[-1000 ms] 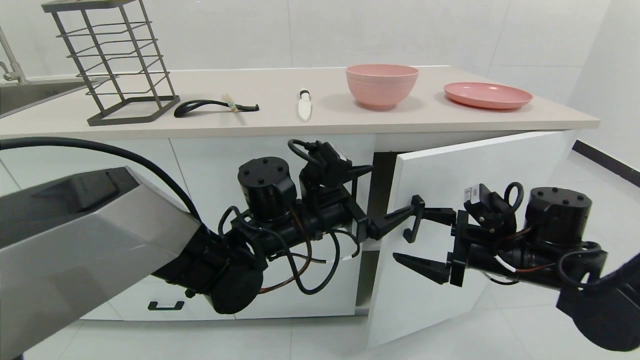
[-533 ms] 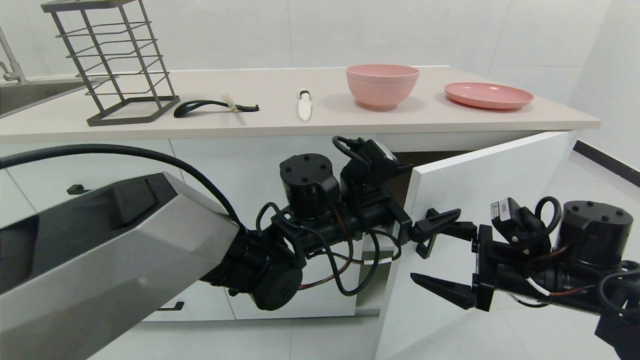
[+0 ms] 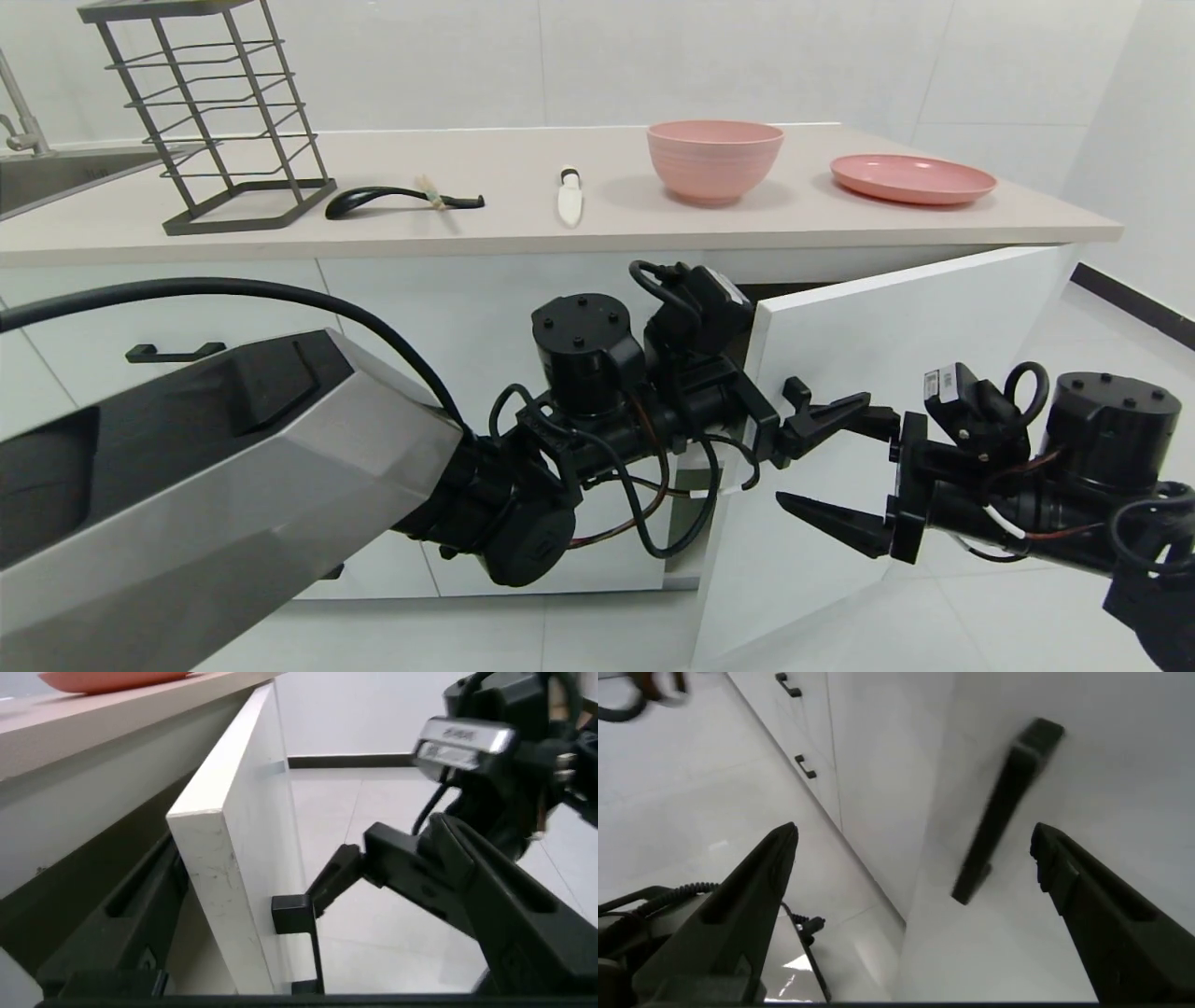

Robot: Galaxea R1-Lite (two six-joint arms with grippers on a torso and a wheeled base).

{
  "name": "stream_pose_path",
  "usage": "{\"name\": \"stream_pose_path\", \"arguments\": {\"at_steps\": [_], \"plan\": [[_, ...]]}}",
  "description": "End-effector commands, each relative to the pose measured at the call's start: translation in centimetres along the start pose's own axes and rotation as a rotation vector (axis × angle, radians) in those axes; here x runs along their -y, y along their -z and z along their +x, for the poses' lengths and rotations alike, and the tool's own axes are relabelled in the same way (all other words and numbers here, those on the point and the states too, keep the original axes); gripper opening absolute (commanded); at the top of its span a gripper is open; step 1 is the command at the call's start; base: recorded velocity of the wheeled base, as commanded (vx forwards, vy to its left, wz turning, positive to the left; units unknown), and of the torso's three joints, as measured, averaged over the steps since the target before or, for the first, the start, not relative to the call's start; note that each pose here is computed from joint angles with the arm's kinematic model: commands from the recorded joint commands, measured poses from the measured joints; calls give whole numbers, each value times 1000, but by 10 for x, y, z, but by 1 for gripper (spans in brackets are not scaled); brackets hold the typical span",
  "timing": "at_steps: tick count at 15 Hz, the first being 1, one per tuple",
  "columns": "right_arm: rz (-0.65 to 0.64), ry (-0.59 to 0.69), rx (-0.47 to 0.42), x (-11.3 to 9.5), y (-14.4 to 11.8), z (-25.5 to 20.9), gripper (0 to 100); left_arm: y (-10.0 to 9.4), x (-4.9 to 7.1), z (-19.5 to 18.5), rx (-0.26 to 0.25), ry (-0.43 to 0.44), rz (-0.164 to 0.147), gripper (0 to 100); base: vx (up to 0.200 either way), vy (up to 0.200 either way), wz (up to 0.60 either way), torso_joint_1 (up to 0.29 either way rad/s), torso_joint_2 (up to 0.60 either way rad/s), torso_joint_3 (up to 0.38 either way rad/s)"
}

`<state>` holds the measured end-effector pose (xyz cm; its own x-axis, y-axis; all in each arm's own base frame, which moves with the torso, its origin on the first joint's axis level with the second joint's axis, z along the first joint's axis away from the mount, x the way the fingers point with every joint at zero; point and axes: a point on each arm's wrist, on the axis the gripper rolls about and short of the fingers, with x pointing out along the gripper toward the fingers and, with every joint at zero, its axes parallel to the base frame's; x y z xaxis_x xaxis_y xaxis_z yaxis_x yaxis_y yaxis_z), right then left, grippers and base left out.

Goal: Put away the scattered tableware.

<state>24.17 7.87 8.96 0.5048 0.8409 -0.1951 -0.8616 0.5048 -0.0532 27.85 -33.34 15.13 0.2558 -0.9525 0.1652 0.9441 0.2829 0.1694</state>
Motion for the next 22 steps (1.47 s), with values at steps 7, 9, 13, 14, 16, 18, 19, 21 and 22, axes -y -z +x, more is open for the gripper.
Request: {"name": "stream_pose_path", "arguments": {"at_steps": [7, 9, 13, 14, 16, 18, 19, 21, 22], "plan": [[29, 33, -30, -2, 9, -11, 100, 0, -2, 0, -3, -25, 7, 100, 0, 0, 0, 0, 0, 0], [32, 34, -33, -8, 9, -17, 100, 1, -4, 0, -8, -57, 14, 100, 0, 0, 0, 0, 0, 0], [-12, 45, 9, -29, -6, -40, 100, 7, -5, 0, -24, -66, 31, 100, 0, 0, 0, 0, 0, 0], [-17, 47, 14, -35, -7, -46, 100, 8, -5, 1, -27, -66, 30, 100, 0, 0, 0, 0, 0, 0], [-56, 70, 51, -49, -16, -62, 100, 8, -7, 4, -17, -68, 35, 100, 0, 0, 0, 0, 0, 0], [-97, 88, 94, -58, -25, -74, 100, 11, -9, 7, -14, -69, 36, 100, 0, 0, 0, 0, 0, 0], [-131, 113, 129, -66, -31, -85, 100, 16, -9, 8, -23, -68, 32, 100, 0, 0, 0, 0, 0, 0], [-201, 171, 196, -72, -43, -101, 100, 23, -8, 9, -35, -65, 26, 100, 0, 0, 0, 0, 0, 0], [-236, 204, 227, -76, -48, -110, 100, 26, -7, 10, -39, -63, 26, 100, 0, 0, 0, 0, 0, 0]]}}
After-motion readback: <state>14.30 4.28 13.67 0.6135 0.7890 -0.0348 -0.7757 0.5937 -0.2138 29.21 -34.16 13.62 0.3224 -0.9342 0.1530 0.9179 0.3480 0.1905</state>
